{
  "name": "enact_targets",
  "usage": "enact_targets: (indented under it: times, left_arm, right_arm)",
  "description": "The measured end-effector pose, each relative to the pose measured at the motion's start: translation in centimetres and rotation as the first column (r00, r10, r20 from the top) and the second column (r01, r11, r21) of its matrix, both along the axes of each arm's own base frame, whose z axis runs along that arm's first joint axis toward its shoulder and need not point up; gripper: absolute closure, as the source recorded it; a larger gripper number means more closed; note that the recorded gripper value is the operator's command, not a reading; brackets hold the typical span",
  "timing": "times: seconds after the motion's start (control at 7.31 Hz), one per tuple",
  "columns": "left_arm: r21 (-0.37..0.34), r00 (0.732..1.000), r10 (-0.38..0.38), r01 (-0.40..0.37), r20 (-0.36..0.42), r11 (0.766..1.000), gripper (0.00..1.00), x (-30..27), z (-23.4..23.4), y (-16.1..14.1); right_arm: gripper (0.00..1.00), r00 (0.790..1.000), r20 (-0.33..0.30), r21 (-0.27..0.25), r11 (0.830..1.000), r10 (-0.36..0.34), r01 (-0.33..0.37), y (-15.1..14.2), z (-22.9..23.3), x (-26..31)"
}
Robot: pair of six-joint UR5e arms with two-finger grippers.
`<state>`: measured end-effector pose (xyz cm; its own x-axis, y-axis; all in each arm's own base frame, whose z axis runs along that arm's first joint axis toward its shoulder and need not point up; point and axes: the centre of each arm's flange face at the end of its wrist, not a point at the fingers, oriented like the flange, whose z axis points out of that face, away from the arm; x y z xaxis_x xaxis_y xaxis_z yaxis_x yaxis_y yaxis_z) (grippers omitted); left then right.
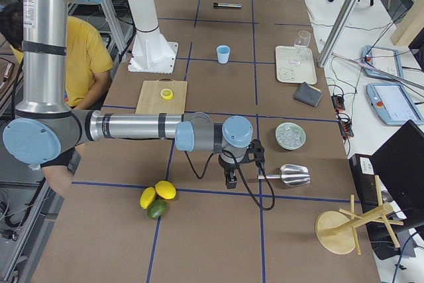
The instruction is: Squeeze lemon into cup
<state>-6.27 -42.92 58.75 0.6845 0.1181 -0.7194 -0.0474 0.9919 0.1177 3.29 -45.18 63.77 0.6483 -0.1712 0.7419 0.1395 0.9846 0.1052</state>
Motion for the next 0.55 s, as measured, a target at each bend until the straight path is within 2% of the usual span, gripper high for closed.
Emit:
enact_targets:
  times: [0.41,0.55]
  left_arm:
    - [0.001,1.0,0.003,-0.003,-0.001,1.0,0.0,0.1,0.0,0.1]
    - [0.003,1.0,0.003,-0.003,-0.001,1.0,0.0,0.1,0.0,0.1]
  right_arm:
    - [0.0,0.998,0.067,-0.013,1.0,0.01,-0.009,0.3,-0.8,-0.5]
    - [0.0,0.995,0.091,-0.04,0.999,0.036,-0.033,0.3,-1.9,-1.2]
